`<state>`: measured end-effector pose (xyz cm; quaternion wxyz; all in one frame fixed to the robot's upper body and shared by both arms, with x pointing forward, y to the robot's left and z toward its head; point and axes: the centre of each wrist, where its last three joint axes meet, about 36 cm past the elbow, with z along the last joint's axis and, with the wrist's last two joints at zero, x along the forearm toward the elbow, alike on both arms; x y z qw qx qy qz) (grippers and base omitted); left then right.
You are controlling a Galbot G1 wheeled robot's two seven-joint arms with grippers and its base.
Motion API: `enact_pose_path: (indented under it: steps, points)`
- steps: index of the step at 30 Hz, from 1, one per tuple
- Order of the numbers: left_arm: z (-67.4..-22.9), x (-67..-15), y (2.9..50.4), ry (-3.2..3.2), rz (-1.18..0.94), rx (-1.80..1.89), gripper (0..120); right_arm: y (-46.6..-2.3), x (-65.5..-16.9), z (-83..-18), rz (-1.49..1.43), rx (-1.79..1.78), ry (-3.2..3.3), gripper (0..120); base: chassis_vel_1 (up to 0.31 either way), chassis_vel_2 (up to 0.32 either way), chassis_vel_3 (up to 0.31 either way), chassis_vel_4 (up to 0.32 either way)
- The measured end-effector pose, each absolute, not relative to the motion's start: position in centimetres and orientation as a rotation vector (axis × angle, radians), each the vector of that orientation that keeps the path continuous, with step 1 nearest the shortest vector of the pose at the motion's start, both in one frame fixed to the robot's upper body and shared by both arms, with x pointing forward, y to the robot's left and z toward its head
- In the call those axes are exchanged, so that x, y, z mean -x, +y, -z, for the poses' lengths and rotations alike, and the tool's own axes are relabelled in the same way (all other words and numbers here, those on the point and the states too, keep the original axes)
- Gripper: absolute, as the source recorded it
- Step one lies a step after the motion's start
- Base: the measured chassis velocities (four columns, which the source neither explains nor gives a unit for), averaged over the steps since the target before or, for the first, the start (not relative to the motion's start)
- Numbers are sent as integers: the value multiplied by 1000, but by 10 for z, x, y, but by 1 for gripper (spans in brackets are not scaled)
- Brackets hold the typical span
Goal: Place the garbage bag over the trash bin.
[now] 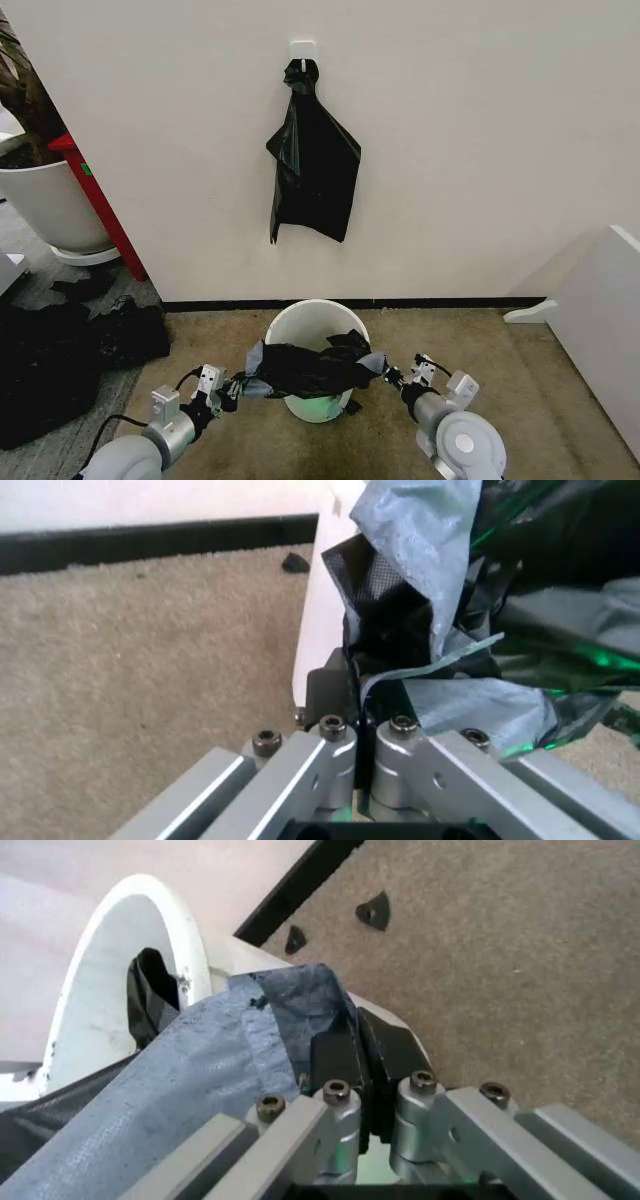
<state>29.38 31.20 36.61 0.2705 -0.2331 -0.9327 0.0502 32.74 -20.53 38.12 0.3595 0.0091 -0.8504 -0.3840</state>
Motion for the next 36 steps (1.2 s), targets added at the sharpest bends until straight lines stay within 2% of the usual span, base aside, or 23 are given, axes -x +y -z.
enact_pose_path:
  steps: [9,17,32,35,36]
  points:
    - [-360,-305,308,-2455,-237,642,0,-214,-353,-387,1018,-74,-2104,0,0,0,0,0]
    - [-349,-314,304,-2380,-429,555,0,-218,-367,-366,1046,5,-1996,0,0,0,0,0]
    - [-347,-317,293,-2348,-514,527,0,-219,-372,-360,1109,52,-1906,0,0,0,0,0]
    - [-353,-317,293,-2358,-506,528,0,-220,-369,-363,1091,53,-1922,7,0,0,0,0]
    - [-357,-315,292,-2365,-498,530,5,-221,-367,-365,1076,55,-1936,11,0,0,0,0]
